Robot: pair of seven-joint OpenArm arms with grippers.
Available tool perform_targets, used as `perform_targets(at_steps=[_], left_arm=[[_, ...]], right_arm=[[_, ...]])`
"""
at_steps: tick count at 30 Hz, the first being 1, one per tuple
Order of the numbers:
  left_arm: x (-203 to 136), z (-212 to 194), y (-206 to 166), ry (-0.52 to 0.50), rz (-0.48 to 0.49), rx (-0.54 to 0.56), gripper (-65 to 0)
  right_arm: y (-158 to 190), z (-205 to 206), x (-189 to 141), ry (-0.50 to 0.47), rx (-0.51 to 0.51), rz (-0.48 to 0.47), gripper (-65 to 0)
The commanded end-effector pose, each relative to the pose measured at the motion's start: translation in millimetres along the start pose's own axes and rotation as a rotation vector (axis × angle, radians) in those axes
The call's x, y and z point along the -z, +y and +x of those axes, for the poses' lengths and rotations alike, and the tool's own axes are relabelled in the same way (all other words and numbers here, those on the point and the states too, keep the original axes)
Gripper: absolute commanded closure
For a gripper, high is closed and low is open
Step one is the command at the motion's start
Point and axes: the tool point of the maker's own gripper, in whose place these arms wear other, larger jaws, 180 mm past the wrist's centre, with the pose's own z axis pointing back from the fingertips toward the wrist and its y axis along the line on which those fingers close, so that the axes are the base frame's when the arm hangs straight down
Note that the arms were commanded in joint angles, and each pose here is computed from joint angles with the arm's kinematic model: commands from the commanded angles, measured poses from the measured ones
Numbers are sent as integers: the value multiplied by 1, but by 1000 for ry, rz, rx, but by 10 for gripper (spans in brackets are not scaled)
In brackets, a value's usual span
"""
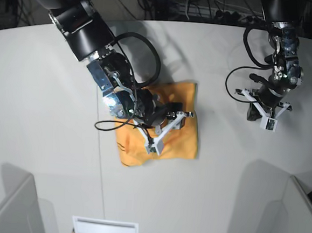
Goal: Fold the T-shirt properly
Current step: 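Lift the folded bundle edge with the right gripper and fold it over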
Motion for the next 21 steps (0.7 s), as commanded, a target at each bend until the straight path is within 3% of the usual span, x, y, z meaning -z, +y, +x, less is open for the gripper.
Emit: perform_targets(at_steps=[1, 6, 11, 16, 21], left_arm=[[-2, 18, 3, -55, 1, 13, 0], [-2, 17, 3, -52, 1, 13, 0], [-1, 20, 4, -57, 1, 12, 0], [-6, 22, 17, -65, 33, 4, 0], [-18, 23, 51, -84, 116, -39, 0]], right_arm=[[16, 19, -5, -46, -31, 23, -258], [38, 6, 0, -18, -105, 14, -258], [80, -3, -1, -5, -179, 85, -258], [125, -3, -29, -37, -299, 190, -258], [85, 29, -63, -129, -166, 128, -239]])
